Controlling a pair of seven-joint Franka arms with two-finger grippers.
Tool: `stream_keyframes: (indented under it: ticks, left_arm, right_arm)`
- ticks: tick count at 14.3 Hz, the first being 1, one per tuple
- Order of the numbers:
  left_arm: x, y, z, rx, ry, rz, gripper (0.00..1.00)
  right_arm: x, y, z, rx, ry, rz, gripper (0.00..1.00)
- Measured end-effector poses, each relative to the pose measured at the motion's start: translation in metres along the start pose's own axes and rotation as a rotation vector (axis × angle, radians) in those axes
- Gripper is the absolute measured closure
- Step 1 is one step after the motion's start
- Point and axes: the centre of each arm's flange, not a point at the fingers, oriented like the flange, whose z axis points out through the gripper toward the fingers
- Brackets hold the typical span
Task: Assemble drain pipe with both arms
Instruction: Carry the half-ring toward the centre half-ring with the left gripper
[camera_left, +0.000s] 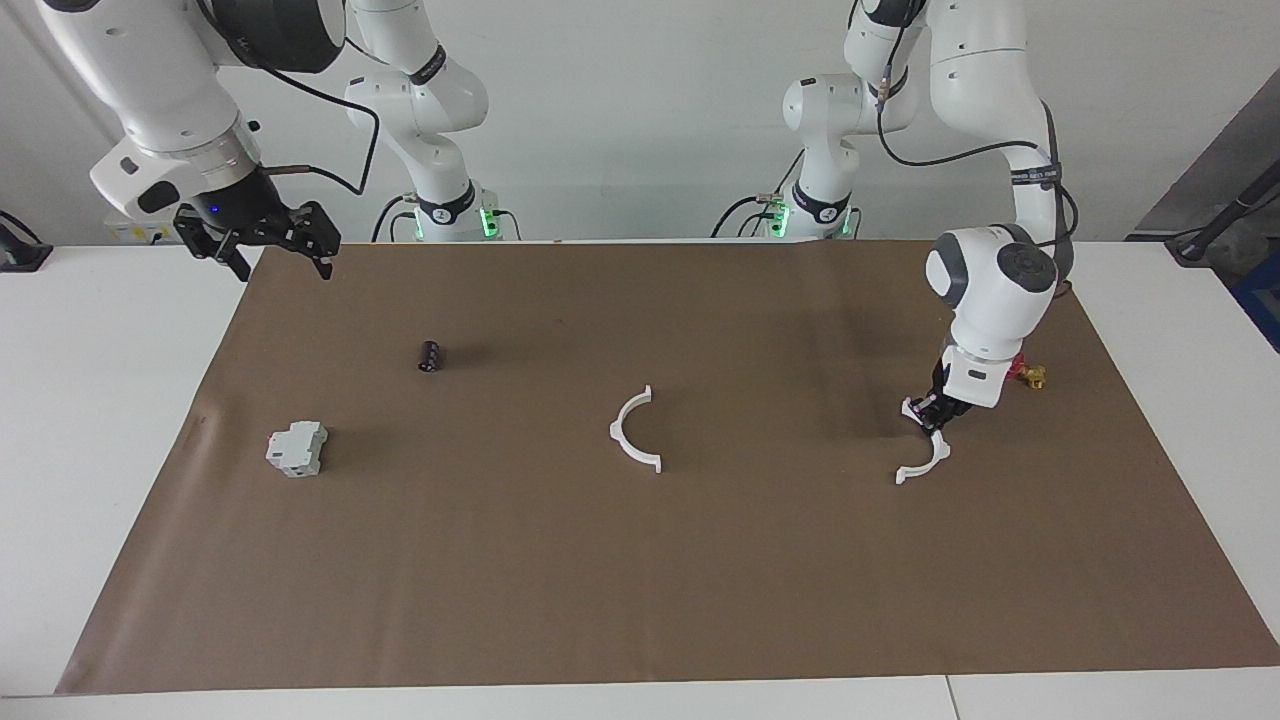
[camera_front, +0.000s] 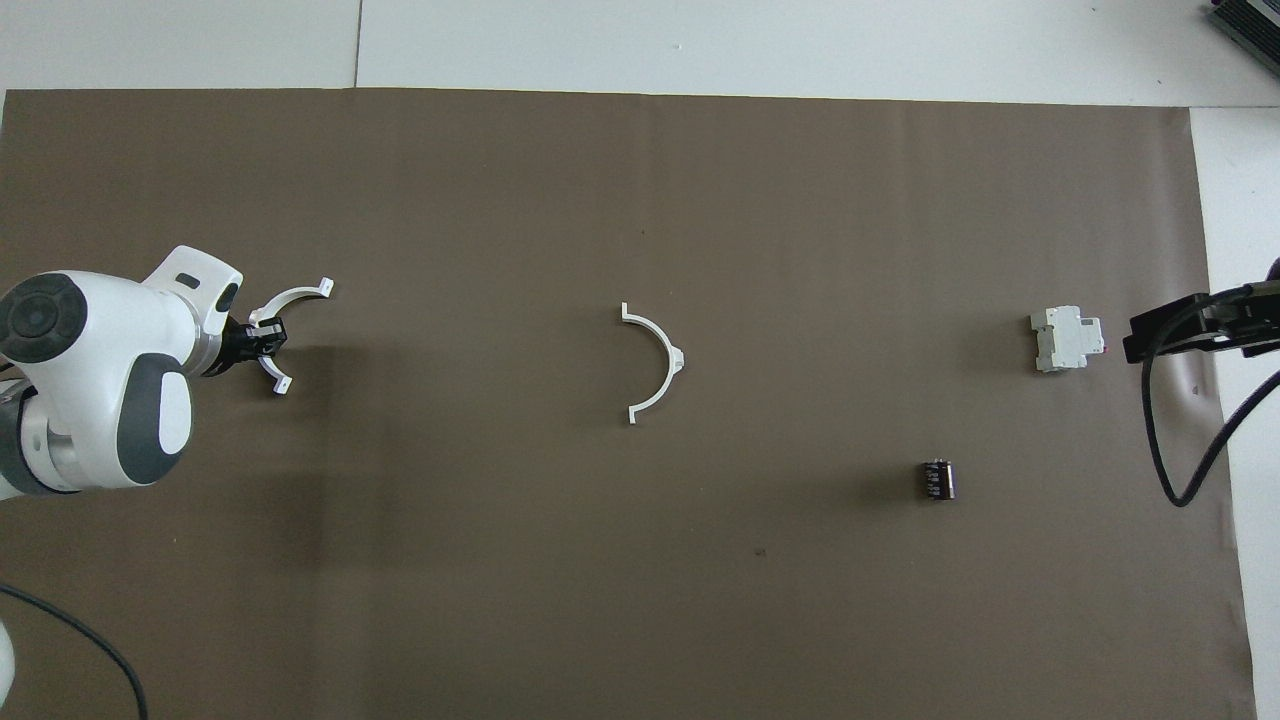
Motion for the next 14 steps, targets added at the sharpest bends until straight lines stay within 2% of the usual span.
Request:
stream_keyframes:
  ticks: [3, 7, 10, 14]
  left_arm:
    - [0.0, 0.06, -0.032, -0.023, 0.006, -0.093, 0.93]
    - [-0.05, 0.165, -0.041, -0.053, 0.003, -0.191, 0.93]
    - [-0.081, 0.211, -0.045, -0.066, -0.001, -0.229, 0.93]
    - [-0.111, 0.255, -0.049, -0.101, 0.008, -0.307, 0.93]
  right_arm:
    - [-0.008, 0.001, -0.003, 0.002, 0.008, 0.0, 0.0]
    - [-0.014, 0.0, -0.009, 0.009, 0.011, -0.001, 0.0]
    - [-0.022, -0.004, -0.007, 0.033, -0.032, -0.004, 0.0]
    - [-0.024, -0.004, -0.007, 0.036, -0.038, -0.005, 0.0]
